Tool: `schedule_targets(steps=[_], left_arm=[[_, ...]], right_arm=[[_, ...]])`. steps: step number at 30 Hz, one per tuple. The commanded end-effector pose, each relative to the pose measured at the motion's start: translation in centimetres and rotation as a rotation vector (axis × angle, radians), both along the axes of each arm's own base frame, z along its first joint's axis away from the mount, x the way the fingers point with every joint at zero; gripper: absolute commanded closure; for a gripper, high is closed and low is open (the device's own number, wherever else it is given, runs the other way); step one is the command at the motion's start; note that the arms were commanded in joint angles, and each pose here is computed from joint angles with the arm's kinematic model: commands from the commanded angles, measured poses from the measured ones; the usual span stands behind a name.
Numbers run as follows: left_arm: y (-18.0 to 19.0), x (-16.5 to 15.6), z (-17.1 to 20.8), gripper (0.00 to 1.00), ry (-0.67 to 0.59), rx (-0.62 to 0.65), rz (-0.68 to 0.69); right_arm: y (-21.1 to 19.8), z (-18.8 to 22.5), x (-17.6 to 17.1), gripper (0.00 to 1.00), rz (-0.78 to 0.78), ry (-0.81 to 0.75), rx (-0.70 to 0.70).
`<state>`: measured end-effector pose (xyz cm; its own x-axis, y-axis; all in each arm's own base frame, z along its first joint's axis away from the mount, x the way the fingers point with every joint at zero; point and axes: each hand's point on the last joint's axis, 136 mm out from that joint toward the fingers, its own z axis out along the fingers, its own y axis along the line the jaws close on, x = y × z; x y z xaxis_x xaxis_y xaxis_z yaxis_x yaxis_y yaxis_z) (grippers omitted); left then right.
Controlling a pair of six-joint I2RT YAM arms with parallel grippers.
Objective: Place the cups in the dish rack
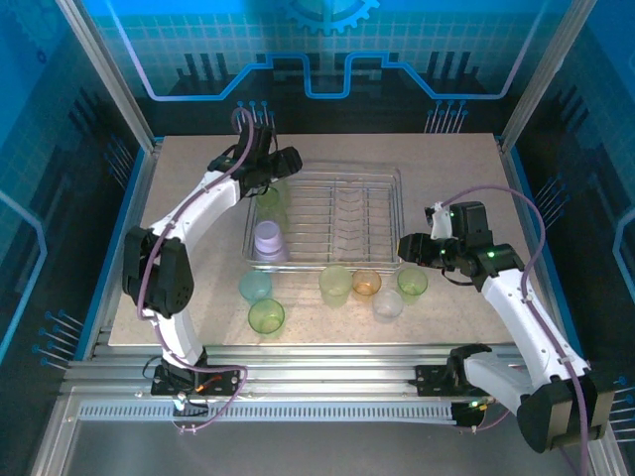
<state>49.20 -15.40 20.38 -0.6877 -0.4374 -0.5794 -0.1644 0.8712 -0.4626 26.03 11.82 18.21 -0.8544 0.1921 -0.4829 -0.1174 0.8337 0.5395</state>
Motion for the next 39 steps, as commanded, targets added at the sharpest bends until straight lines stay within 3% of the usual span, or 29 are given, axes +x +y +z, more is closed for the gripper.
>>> schedule_targets(steps=[1,14,20,30,39], left_arm=[[-0.3,-1.3,0.7,0.21,-0.007,-0.023,-0.004],[-1.5,-3.3,7.7,0.20,-0.232,-0.050,-0.124],[-0.5,-7.1,10.6,0.16,-0.372,-0.029,-0.154],[4.1,-15.1,5.7,0.09,-0.326,0.046,-0.088],[6.4,-20.5,2.6,0.03,-0.338,0.019,-0.046]], right_arm=[[-0.5,0.6,-0.3,0.58,-0.012,-0.013,0.000],[0.5,2.8,-1.0,0.58,0.029,-0.024,0.032],[2.9,4.2,-2.1,0.57,0.140,-0.033,0.026],[9.8,4.4,-3.8,0.56,0.409,-0.032,-0.130],[11.9,1.0,-3.2,0.56,0.464,0.021,-0.341]])
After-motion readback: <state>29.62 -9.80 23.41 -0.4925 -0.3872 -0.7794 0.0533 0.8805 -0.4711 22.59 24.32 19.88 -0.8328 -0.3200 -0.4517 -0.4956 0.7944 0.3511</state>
